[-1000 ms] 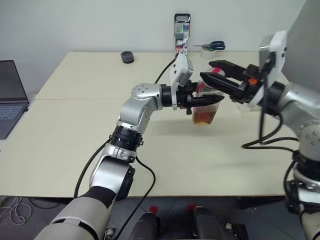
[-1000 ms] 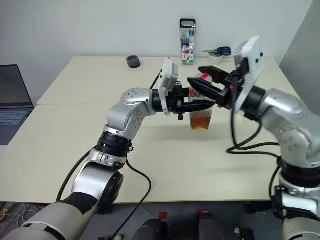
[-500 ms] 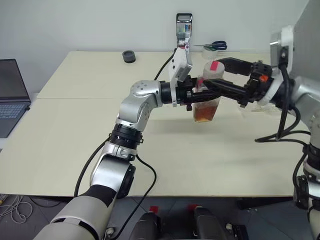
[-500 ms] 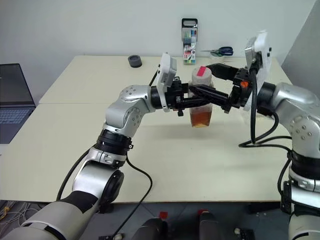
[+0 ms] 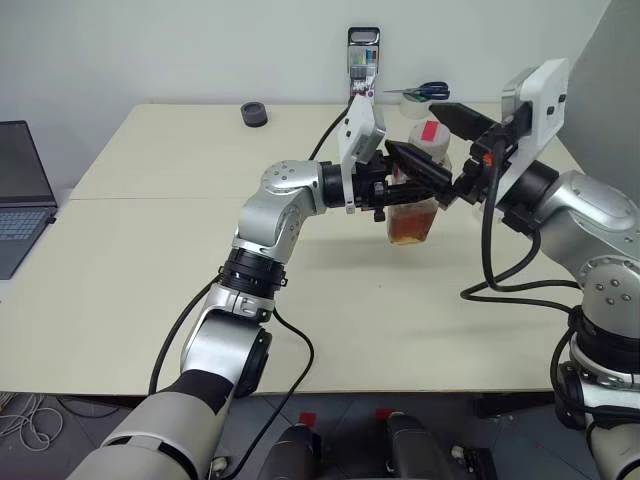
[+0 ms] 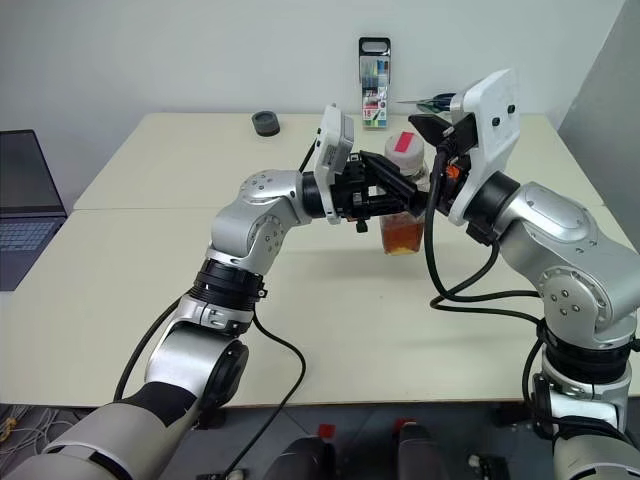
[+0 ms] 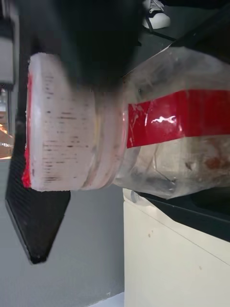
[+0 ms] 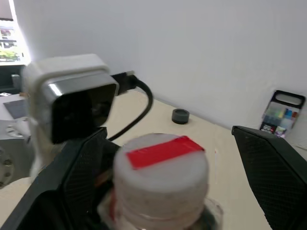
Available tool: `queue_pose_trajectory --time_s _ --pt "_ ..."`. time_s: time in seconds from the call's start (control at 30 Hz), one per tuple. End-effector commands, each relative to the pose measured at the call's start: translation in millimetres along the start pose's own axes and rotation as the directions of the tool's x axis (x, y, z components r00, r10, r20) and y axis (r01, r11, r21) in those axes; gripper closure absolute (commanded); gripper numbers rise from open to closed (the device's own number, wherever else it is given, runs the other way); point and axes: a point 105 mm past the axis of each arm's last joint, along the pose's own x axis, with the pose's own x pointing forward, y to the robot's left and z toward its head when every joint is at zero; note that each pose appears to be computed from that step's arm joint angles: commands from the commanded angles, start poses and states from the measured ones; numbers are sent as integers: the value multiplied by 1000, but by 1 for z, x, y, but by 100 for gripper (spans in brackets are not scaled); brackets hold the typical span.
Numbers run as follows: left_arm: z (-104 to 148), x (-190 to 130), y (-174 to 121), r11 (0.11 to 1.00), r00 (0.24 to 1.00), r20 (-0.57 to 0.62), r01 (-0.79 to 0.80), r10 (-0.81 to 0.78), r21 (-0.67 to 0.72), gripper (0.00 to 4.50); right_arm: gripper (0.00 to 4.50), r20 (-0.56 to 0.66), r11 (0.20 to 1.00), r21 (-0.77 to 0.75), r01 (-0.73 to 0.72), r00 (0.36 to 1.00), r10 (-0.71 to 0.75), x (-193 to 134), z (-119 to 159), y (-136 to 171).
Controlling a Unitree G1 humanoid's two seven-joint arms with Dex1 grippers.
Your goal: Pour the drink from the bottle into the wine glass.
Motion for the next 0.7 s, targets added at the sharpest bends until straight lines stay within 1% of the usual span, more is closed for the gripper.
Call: queue_pose_trajectory --time_s 0.03,0.7 --pt "19 2 -5 998 998 54 14 -17 60 271 5 60 999 -35 35 998 -33 -5 18 -7" --pt "16 3 -4 998 999 53 9 -12 57 271 5 13 995 -54 87 996 -86 -27 17 -20"
